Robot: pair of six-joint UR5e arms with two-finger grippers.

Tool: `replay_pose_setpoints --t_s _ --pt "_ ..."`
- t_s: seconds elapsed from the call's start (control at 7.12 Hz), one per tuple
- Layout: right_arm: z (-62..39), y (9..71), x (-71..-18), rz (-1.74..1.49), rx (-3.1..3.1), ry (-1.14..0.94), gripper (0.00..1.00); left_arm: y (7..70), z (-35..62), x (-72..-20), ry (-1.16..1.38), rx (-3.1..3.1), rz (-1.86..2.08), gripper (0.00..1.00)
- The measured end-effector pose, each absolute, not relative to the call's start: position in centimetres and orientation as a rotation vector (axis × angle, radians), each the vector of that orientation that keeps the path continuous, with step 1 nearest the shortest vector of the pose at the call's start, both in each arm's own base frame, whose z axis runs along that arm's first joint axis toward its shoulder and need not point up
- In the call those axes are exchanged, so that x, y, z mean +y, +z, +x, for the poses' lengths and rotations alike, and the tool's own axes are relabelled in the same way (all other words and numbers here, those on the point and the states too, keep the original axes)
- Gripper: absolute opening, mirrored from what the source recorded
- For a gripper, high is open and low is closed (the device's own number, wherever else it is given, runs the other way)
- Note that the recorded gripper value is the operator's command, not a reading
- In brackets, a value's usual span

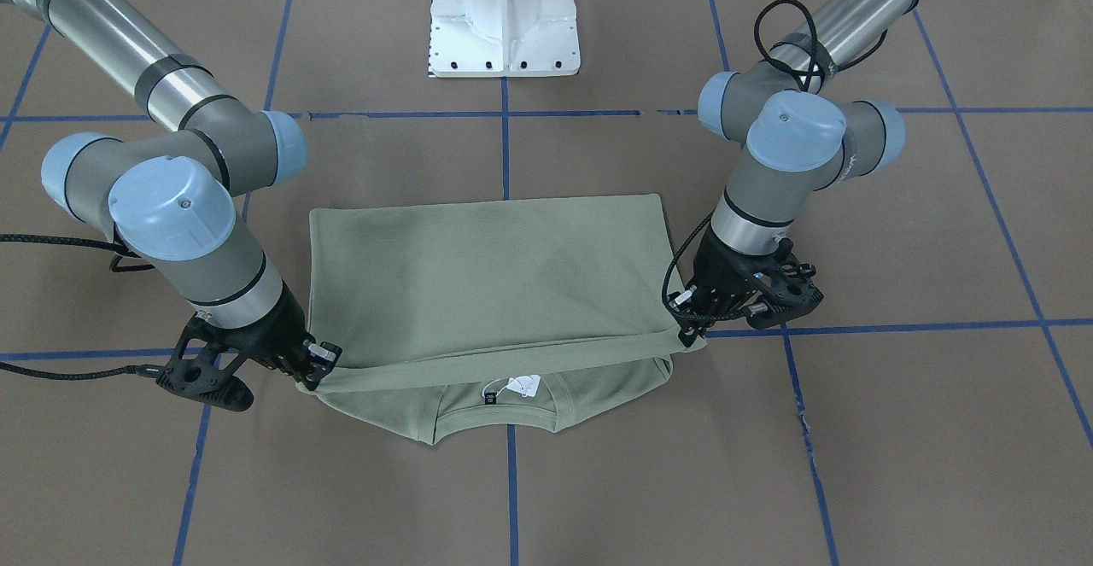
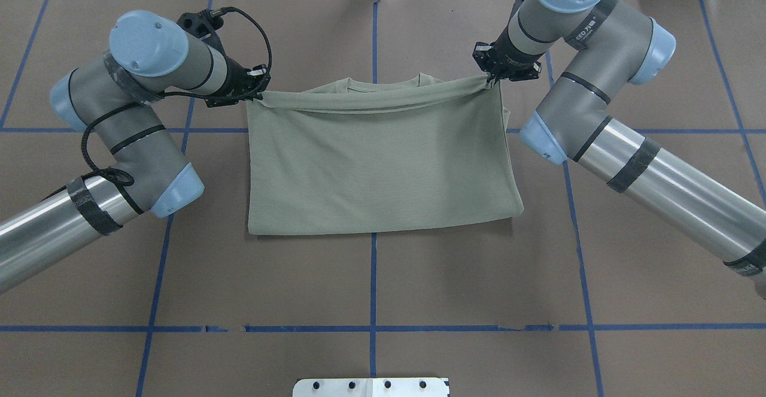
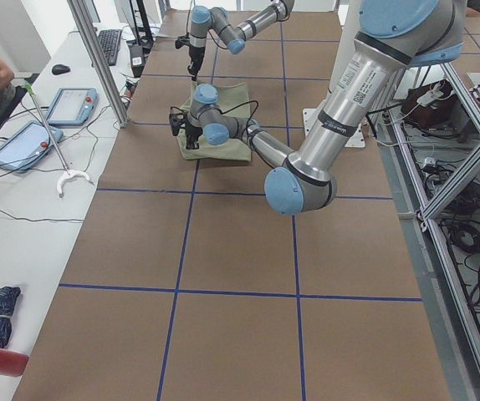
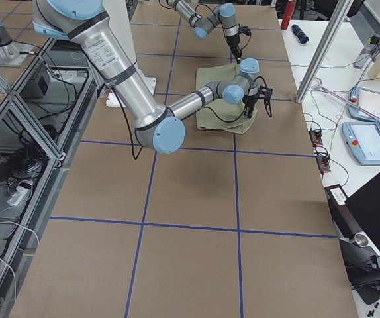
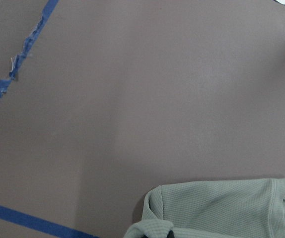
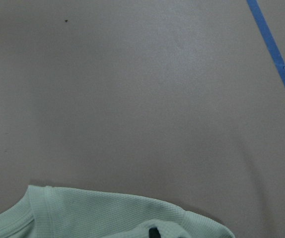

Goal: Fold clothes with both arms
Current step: 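Lift the hem with both grippers and carry it toward the collar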

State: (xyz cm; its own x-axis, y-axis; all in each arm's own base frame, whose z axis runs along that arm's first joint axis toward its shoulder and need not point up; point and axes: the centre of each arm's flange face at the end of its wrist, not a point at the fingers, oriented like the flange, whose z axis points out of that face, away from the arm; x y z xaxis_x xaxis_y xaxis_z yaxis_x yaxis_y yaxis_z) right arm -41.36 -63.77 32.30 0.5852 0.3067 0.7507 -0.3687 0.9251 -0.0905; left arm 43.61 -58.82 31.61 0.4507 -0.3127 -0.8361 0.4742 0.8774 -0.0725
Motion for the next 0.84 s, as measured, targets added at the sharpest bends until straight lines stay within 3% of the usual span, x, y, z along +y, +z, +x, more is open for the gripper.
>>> replay_pose_setpoints --t_s 0.28,0.56,0.7,0.84 --pt "-41.36 32.28 -63.81 0.079 -0.861 0.393 0.0 31.58 43.97 -59.34 -0.492 0.986 0.18 0.0" --pt "-41.37 32.32 -63.83 0.081 -0.859 0.395 0.05 31.2 44.26 -59.63 -0.49 0.987 0.181 0.26" --pt "-41.39 32.39 -63.84 0.081 -0.858 0.395 0.31 30.98 44.32 -59.67 -0.485 0.989 0.184 0.45" --pt "-41.49 32.39 -63.8 0.081 -0.858 0.394 0.73 30.8 44.38 -59.69 -0.482 0.991 0.186 0.65"
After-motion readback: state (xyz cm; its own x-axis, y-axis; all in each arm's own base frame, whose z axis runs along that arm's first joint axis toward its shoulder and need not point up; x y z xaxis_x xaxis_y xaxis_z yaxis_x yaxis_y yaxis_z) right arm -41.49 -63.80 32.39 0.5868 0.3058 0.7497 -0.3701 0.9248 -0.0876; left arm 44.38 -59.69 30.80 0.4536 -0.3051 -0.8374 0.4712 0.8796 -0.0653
